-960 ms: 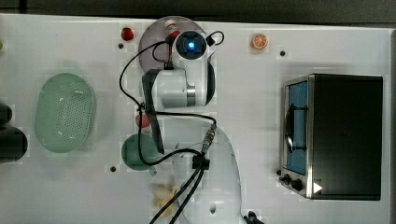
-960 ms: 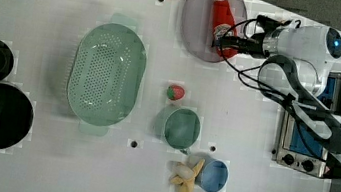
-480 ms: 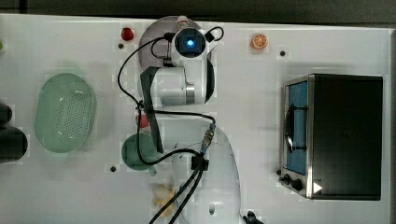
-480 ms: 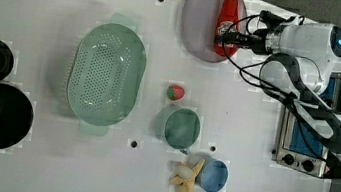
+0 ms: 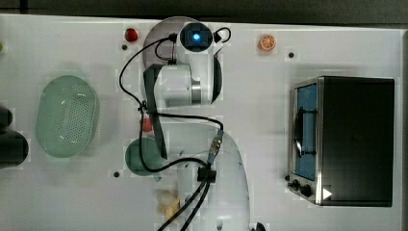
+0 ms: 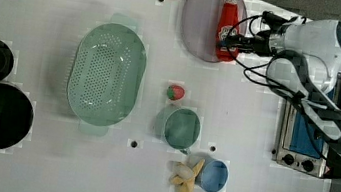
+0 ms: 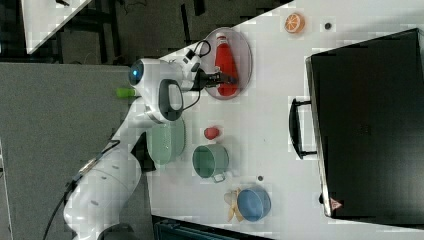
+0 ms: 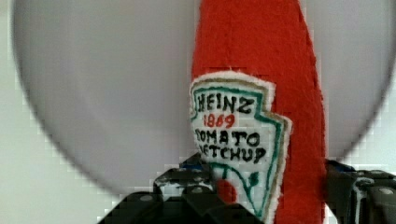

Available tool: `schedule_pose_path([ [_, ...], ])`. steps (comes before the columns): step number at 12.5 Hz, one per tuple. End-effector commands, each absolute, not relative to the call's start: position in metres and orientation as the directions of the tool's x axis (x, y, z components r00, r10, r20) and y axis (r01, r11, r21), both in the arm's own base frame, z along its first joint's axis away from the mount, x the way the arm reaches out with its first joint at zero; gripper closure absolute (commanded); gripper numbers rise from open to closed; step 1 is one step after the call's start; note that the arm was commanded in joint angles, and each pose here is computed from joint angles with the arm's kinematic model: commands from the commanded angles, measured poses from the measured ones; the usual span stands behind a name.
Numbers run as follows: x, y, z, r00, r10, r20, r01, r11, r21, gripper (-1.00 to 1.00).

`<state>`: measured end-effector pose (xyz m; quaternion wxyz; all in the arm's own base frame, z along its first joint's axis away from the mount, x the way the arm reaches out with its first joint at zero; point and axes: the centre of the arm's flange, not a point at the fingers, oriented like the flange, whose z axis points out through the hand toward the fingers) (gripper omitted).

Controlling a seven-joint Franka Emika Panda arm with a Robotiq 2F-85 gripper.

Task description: Pick ketchup from plate and place it on table.

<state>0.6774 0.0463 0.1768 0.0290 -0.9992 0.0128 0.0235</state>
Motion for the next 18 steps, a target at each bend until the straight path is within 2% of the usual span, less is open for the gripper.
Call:
schedule_pose_path([
  [1,0.705,0.024,0.307,0.996,-0.065,0.061,-0.062,-0.997,-0.053,-0.26],
  [5,0.686,-0.004,0.377,0.977,-0.215,-0.008,-0.215,-0.972,-0.096,-0.27],
  [7,0.67,-0.02,0.41,0.968,-0.25,-0.026,-0.251,-0.964,-0.084,-0.27],
  [9,0.645,-0.03,0.43,0.962,-0.267,-0.066,-0.271,-0.961,-0.061,-0.26],
  [11,0.616,-0.034,0.433,0.945,-0.313,-0.096,-0.318,-0.947,-0.038,-0.26],
  [14,0.576,-0.036,0.417,0.912,-0.395,-0.114,-0.399,-0.917,-0.009,-0.27],
  [18,0.538,-0.036,0.363,0.907,-0.413,-0.081,-0.415,-0.91,-0.009,-0.27],
])
